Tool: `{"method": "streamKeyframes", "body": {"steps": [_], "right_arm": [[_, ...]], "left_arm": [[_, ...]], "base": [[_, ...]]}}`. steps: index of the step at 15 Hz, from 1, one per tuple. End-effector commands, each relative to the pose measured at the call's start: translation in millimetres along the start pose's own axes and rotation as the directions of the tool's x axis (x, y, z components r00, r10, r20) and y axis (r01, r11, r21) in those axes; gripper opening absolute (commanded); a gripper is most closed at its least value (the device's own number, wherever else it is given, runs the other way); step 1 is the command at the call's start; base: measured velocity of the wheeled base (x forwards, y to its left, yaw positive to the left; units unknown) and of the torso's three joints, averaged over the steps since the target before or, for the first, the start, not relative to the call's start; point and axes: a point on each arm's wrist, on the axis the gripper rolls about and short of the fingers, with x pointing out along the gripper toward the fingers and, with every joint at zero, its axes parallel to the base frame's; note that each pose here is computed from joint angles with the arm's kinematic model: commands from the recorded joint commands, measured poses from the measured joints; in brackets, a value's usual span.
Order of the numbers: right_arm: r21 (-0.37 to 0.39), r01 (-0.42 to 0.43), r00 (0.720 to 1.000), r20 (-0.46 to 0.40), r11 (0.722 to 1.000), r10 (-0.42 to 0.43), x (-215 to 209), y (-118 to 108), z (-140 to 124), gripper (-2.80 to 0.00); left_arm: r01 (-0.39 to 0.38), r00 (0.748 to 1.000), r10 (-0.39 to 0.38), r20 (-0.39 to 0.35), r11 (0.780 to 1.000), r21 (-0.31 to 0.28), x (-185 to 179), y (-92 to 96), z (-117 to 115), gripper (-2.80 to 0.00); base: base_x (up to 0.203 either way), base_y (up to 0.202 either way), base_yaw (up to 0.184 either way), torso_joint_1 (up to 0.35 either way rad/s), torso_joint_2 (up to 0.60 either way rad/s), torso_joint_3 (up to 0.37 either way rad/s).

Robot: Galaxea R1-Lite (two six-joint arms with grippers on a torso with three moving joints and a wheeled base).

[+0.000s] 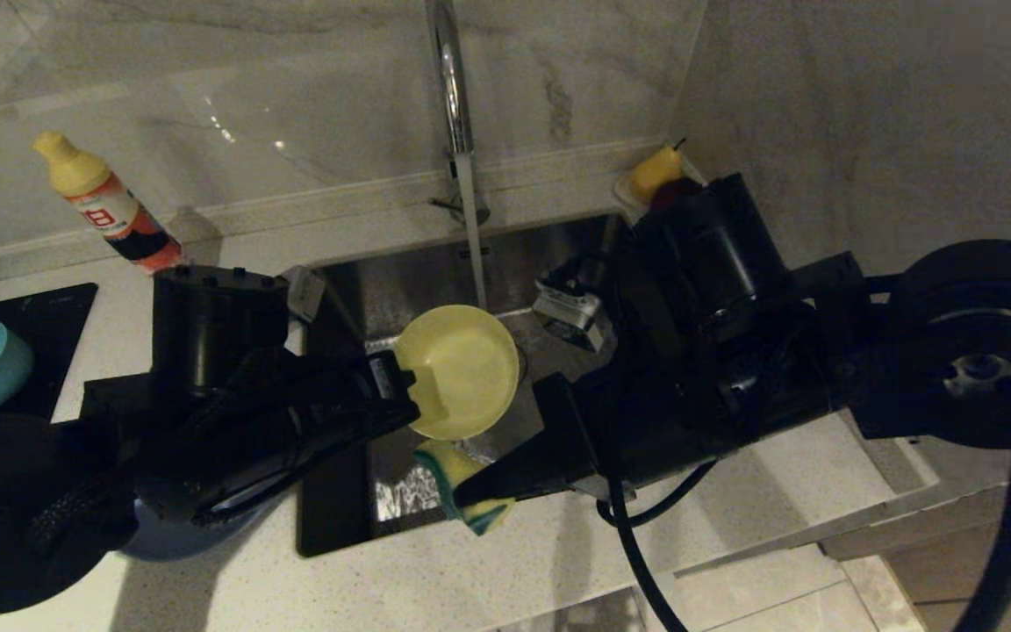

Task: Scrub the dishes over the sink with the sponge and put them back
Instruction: Wipe the bowl

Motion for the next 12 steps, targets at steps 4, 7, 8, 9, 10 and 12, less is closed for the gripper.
{"method": "streamKeyframes", "body": {"steps": [4, 7, 8, 9, 10, 12], "right_arm": [[0.015, 0.013, 0.999, 0.033, 1.000, -0.014, 0, -11, 16, -2.80], [0.022, 0.020, 0.998, 0.050, 1.000, -0.021, -1, -17, 23, -2.80], [0.023, 0.021, 0.998, 0.054, 1.000, -0.022, 0, -18, 25, -2.80], [0.020, 0.018, 0.998, 0.064, 1.000, -0.019, -1, -17, 29, -2.80], [0.016, 0.015, 0.997, 0.070, 1.000, -0.016, -2, -16, 30, -2.80], [0.011, 0.012, 0.997, 0.081, 1.000, -0.013, -2, -15, 35, -2.80]], "left_arm": [[0.069, 0.995, -0.070, 0.065, 0.998, 0.008, -2, -6.2, -7, -2.80], [0.077, 0.995, -0.077, 0.055, 0.997, 0.016, -4, -7.8, -10, -2.80], [0.073, 0.996, -0.074, 0.047, 0.997, 0.024, -4, -6.8, -12, -2.80], [0.072, 0.997, -0.073, 0.039, 0.997, 0.036, -4, -6.2, -14, -2.80], [0.069, 0.997, -0.070, 0.034, 0.997, 0.044, -4, -5.1, -16, -2.80], [0.071, 0.997, -0.073, 0.025, 0.996, 0.060, -6, -4.5, -21, -2.80]], "base": [[0.000, 0.000, 0.000, 0.000, 0.00, 0.000], [0.000, 0.000, 0.000, 0.000, 0.00, 0.000], [0.000, 0.000, 0.000, 0.000, 0.00, 0.000], [0.000, 0.000, 0.000, 0.000, 0.00, 0.000], [0.000, 0.000, 0.000, 0.000, 0.00, 0.000], [0.000, 0.000, 0.000, 0.000, 0.00, 0.000]]}}
